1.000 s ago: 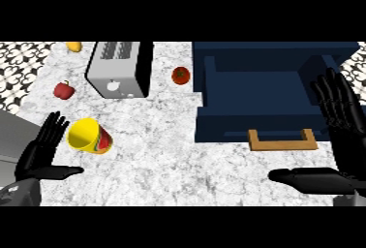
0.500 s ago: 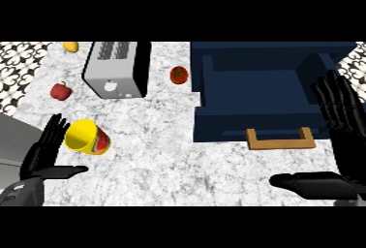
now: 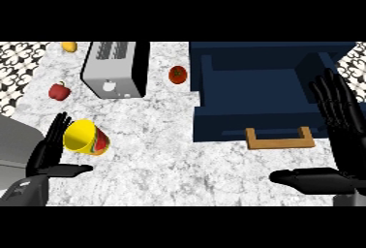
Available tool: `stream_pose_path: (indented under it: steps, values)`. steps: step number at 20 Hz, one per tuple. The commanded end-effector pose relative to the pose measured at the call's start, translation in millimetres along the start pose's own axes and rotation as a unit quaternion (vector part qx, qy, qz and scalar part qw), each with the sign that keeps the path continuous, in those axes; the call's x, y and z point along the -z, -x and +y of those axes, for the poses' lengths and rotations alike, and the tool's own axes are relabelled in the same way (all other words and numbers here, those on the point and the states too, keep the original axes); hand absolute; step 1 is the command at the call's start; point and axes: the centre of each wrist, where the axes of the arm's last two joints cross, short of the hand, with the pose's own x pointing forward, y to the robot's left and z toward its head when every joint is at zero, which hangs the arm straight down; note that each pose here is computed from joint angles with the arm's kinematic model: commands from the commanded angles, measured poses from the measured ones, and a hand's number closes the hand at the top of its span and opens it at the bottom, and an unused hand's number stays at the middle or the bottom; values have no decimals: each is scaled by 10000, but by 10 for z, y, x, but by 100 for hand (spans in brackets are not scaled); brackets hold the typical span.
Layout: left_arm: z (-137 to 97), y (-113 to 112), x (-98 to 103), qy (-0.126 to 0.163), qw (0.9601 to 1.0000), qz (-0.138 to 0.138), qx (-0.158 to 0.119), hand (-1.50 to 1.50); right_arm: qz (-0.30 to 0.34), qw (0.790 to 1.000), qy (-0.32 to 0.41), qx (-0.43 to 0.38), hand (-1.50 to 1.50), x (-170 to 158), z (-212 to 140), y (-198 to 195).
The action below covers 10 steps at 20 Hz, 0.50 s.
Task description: Pick up the cup, place it into the drawer and close the drawer
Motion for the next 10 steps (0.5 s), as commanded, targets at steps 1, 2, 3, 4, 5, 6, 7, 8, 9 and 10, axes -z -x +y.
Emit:
stream_pose_path:
  steps: [1, 2, 3, 4, 5, 6, 7, 8, 9, 10]
  values:
    - [-18, 88, -125, 275, 9979, -387, -441, -150, -18, 10000, -10, -2, -150, -19, -51, 88]
    - [-63, 7, 55, 293, 9979, -390, -429, -150, 26, 9999, 122, -17, -150, 30, -36, 33]
    - [-135, 102, -45, 280, 9978, -456, -395, -150, -22, 10000, -16, 91, -150, 6, 67, 4]
    - [-44, -17, 78, 308, 9974, -409, -510, -150, 34, 10000, -8, 60, -150, -46, -67, 137]
    - [-165, 55, 60, 400, 9969, -423, -536, -150, 26, 10000, -68, 28, -150, 59, 44, 161]
    - [-170, 128, -61, 310, 9963, -473, -644, -150, 33, 10000, 5, 39, -150, -7, -76, 75]
    - [-141, 41, 63, 383, 9949, -498, -792, -150, 9, 10000, 8, -27, -150, -9, -99, -27]
    - [-203, 102, 11, 414, 9947, -496, -801, -150, -23, 10000, -76, 8, -150, 42, -67, 80]
    - [-299, 151, -1, 390, 9936, -613, -867, -150, -16, 10000, 26, 92, -150, -20, -18, 79]
    - [-251, 121, 16, 419, 9937, -553, -885, -150, 19, 10000, -24, 30, -150, -24, -55, 21]
